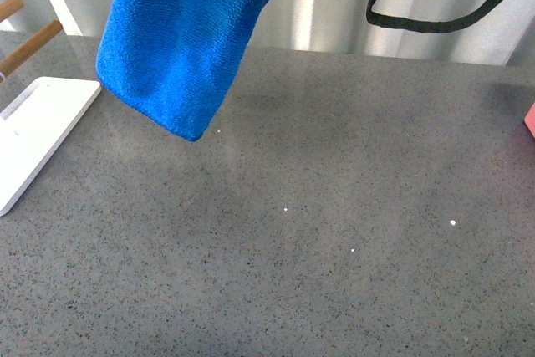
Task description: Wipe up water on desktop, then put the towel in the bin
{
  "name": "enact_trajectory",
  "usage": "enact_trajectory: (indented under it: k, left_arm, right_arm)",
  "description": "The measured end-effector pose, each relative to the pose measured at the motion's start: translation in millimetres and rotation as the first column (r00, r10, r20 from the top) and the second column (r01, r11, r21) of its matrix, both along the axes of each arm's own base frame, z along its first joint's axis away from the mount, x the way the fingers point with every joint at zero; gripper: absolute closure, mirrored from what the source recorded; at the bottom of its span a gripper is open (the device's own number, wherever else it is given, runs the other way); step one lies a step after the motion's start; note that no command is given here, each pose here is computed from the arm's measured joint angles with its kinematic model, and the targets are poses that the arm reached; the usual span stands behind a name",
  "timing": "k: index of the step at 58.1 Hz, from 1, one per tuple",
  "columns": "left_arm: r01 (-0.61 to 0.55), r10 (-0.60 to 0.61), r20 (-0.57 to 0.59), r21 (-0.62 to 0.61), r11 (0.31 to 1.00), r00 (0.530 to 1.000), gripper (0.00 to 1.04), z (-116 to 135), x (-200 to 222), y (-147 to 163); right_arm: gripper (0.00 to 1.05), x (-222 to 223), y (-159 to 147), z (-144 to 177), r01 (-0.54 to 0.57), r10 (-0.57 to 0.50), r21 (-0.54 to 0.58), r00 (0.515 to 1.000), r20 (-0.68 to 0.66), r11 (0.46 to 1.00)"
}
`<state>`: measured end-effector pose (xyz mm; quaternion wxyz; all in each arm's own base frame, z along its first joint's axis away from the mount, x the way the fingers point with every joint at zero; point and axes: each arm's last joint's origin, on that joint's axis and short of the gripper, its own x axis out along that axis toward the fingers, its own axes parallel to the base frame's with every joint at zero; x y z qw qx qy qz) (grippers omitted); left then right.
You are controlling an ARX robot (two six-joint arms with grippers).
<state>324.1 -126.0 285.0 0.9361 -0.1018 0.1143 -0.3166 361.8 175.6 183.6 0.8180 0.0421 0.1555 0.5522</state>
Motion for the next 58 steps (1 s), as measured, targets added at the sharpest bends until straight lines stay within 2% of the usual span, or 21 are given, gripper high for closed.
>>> enact_trajectory:
  k: [2, 7, 12, 21, 39, 48, 58]
  left_arm:
    - [-0.003, 0.003, -0.001, 0.001, 1.0, 1.0, 0.99, -0.2, 0.1, 0.2]
    - [-0.017, 0.017, -0.017, 0.015, 1.0, 1.0, 0.8, -5.9, 2.0, 1.8]
    - [-0.012, 0.012, -0.019, 0.014, 1.0, 1.0, 0.7, -6.2, 2.6, 2.5]
    - [0.013, -0.013, -0.006, 0.005, 1.0, 1.0, 0.49, -1.8, 0.6, 0.2]
    - [0.024, -0.024, -0.004, 0.003, 1.0, 1.0, 0.05, -1.0, -0.6, -2.3]
    - [0.032, -0.032, 0.003, -0.009, 0.999, 0.999, 0.07, 2.7, -0.7, -3.2]
    - [0.041, -0.04, 0.007, -0.012, 0.999, 0.999, 0.07, 4.1, -1.4, -5.5]
  right_arm:
    - [0.87, -2.1, 0.7, -2.2, 0.019, -0.02, -0.05, 1.0, -0.001, 0.999]
    - [1.01, -7.9, -0.1, -4.8, 0.02, -0.004, -0.196, 0.997, 0.08, 0.98]
    - [1.01, -9.6, -0.9, -5.2, 0.015, 0.021, -0.23, 0.988, 0.155, 0.973]
    - [1.01, -12.6, -0.7, -8.9, 0.003, 0.051, -0.258, 0.978, 0.202, 0.966]
    - [1.01, -14.7, -4.3, 5.1, 0.023, 0.045, -0.228, 0.956, 0.289, 0.973]
    - [1.01, -15.0, -12.7, 7.3, 0.065, -0.011, -0.169, 0.953, 0.303, 0.983]
    - [1.01, -18.7, -19.2, 7.5, 0.081, -0.031, -0.155, 0.952, 0.303, 0.985]
